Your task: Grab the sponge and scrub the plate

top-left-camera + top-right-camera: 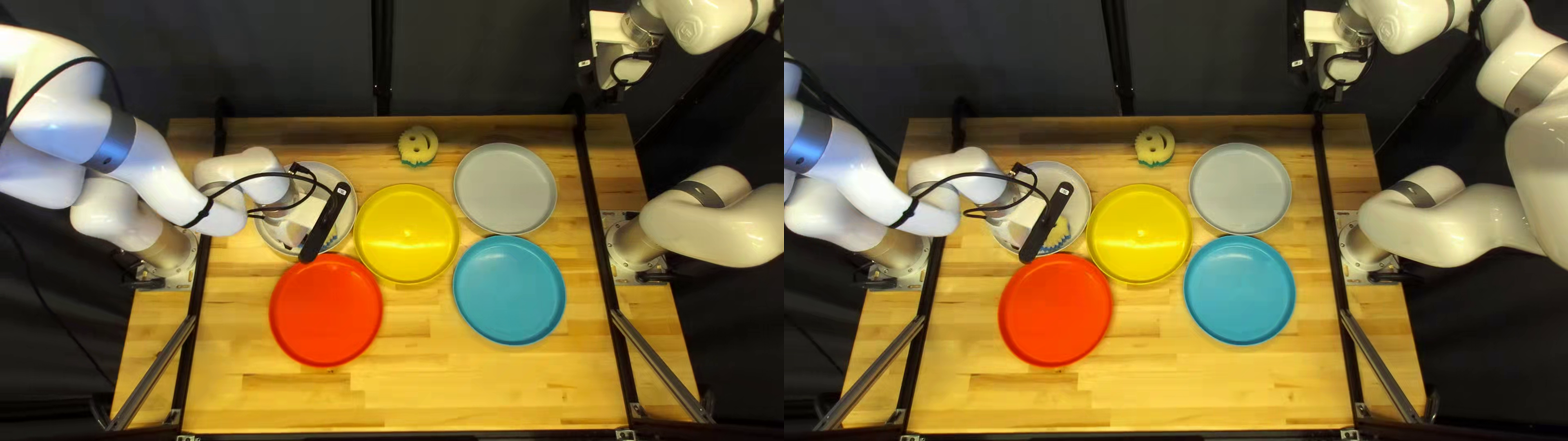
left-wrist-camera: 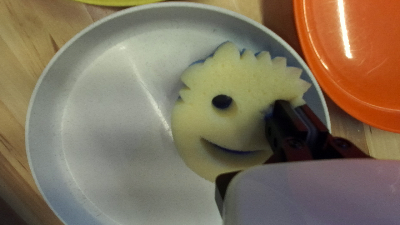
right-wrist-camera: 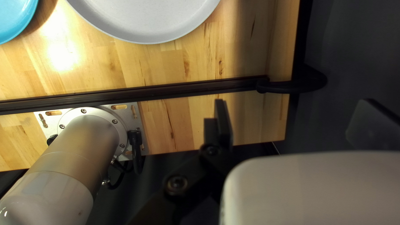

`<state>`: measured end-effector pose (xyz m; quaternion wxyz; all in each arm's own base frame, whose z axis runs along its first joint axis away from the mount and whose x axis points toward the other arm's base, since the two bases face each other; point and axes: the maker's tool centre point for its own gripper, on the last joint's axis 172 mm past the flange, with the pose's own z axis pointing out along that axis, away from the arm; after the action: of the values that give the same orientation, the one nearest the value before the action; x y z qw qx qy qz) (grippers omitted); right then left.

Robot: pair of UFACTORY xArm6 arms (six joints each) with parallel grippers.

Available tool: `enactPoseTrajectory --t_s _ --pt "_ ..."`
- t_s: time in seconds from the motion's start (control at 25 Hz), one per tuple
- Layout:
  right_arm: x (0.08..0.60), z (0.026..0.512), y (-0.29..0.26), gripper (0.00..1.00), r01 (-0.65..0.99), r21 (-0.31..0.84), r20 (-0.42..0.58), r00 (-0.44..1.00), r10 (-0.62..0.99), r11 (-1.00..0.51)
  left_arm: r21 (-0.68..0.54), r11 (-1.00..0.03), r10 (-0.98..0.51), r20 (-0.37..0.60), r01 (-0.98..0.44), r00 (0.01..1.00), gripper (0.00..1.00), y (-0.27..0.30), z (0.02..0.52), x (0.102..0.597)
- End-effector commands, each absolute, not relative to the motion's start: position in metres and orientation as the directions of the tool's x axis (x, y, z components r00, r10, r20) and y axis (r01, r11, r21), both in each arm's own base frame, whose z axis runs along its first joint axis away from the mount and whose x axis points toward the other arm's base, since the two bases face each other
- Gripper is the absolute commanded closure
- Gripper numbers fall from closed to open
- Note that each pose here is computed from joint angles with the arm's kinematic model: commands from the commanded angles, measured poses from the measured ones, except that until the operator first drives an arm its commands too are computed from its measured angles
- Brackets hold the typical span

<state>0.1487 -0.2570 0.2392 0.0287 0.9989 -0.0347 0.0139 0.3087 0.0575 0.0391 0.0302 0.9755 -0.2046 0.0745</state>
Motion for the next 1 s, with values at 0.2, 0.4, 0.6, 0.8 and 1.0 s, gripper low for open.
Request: enactPoseTrajectory --t_s 0.2,0.4,0.6,0.8,1.0 --pt "0.149 0.239 -0.257 0.00 -0.070 0.056 0.030 0.997 -0.069 -0.996 0.061 -0.930 -0.350 0.141 -0.361 0.926 1.00 0.123 0.033 0.307" --pt "0.149 0.239 -0.257 0.00 -0.070 0.056 0.030 0.997 -0.069 -0.996 0.060 -0.927 -0.358 0.148 -0.370 0.922 1.00 0.111 0.036 0.327" --pt "0.149 0.239 -0.257 0.00 -0.070 0.056 0.030 0.997 -0.069 -0.996 0.046 -0.915 -0.388 0.162 -0.400 0.907 1.00 0.076 0.041 0.347" --pt "0.149 0.239 -0.257 0.00 -0.070 0.056 0.030 0.997 -0.069 -0.996 0.019 -0.902 -0.422 0.172 -0.432 0.890 1.00 0.045 0.043 0.363" --pt "0.149 0.239 -0.257 0.00 -0.070 0.056 0.030 0.997 -0.069 -0.996 0.019 -0.908 -0.410 0.164 -0.418 0.897 1.00 0.067 0.044 0.338"
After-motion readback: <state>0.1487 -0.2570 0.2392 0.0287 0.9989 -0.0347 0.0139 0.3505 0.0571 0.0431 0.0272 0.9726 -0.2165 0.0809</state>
